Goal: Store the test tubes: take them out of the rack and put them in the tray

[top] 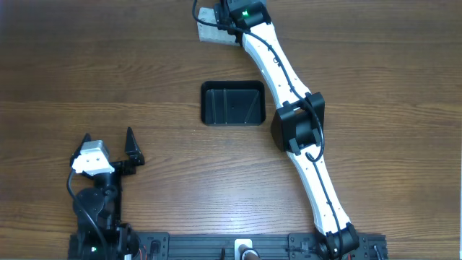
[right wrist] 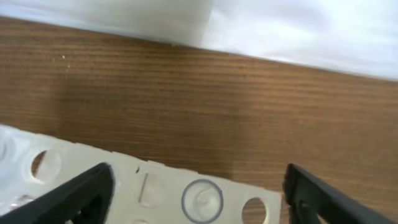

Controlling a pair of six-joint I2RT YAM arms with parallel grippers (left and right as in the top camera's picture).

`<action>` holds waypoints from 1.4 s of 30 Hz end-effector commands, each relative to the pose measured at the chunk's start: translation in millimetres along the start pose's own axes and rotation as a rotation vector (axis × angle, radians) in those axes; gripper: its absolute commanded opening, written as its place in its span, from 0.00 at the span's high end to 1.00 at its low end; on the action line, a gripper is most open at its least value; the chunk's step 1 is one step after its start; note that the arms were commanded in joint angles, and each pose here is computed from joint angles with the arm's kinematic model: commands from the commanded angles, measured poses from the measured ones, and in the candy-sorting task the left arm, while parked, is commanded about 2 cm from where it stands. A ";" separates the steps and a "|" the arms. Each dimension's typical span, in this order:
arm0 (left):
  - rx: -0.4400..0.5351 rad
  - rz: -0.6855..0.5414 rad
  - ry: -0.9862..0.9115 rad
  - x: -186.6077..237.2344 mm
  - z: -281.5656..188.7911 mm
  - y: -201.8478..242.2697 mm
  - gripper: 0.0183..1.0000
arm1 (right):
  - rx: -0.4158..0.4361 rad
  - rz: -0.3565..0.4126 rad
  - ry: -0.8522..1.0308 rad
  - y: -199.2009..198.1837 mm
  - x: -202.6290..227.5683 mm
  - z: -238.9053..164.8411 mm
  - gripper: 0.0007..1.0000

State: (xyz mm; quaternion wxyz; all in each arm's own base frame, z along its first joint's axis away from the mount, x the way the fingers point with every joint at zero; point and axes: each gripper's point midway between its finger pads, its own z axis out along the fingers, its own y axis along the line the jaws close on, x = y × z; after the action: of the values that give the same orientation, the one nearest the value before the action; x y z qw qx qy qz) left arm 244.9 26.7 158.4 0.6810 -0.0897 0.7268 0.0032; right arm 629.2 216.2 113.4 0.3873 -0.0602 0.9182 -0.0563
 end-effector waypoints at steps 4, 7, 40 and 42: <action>0.001 0.017 -0.003 0.6 -0.1 0.3 0.00 | 0.018 0.003 0.003 -2.8 2.7 4.4 0.37; 0.001 0.017 -0.003 0.6 -0.1 0.3 0.00 | 0.018 0.002 0.003 -2.8 2.8 4.4 0.42; 0.001 0.017 -0.003 0.6 -0.1 0.3 0.00 | 0.043 0.001 0.000 -6.1 2.5 3.5 0.91; 0.001 0.017 -0.003 0.6 -0.1 0.3 0.00 | 0.042 0.001 -0.003 -5.7 1.1 1.9 0.91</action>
State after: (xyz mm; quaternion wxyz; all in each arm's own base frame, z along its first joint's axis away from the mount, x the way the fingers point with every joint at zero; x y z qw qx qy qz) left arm 244.9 26.7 158.4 0.6810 -0.0897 0.7268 0.0032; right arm 629.5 211.8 114.1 0.3886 -0.0548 0.9172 -0.0680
